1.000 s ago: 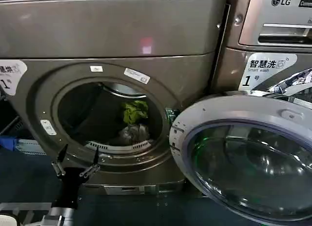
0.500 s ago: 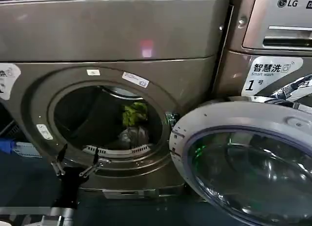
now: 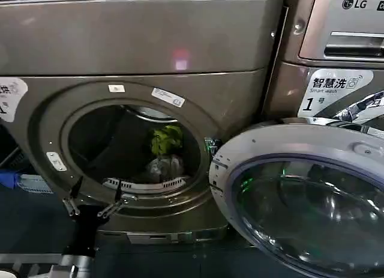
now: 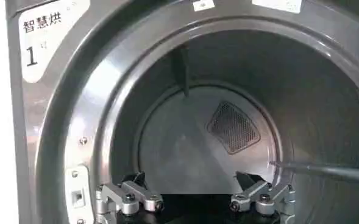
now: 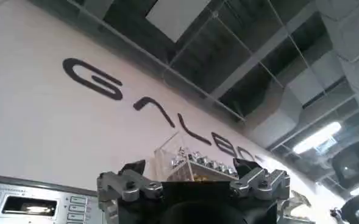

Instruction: Grasp the clothes from the dryer.

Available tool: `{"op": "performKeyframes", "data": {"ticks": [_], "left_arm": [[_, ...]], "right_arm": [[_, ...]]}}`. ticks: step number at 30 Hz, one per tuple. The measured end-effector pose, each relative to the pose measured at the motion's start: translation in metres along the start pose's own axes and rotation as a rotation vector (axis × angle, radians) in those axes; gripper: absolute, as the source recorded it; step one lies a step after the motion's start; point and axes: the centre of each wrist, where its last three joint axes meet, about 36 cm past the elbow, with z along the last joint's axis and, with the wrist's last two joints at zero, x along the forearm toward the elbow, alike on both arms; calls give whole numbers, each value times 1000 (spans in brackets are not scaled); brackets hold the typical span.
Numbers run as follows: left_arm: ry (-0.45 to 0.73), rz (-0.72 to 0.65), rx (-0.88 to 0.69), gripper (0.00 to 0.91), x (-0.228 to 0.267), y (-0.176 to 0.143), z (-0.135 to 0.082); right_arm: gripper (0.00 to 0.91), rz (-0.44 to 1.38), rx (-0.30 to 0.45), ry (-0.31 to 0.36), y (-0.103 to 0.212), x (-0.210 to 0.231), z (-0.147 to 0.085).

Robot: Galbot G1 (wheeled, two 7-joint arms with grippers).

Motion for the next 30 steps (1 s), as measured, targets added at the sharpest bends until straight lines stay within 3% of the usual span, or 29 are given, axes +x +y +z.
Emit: {"op": "performKeyframes", "data": {"ticks": [30], "left_arm": [[0,-2,49,907,-42,-12,-11]], "right_arm": [[907,0,8,0,-1,2,-3]]}}
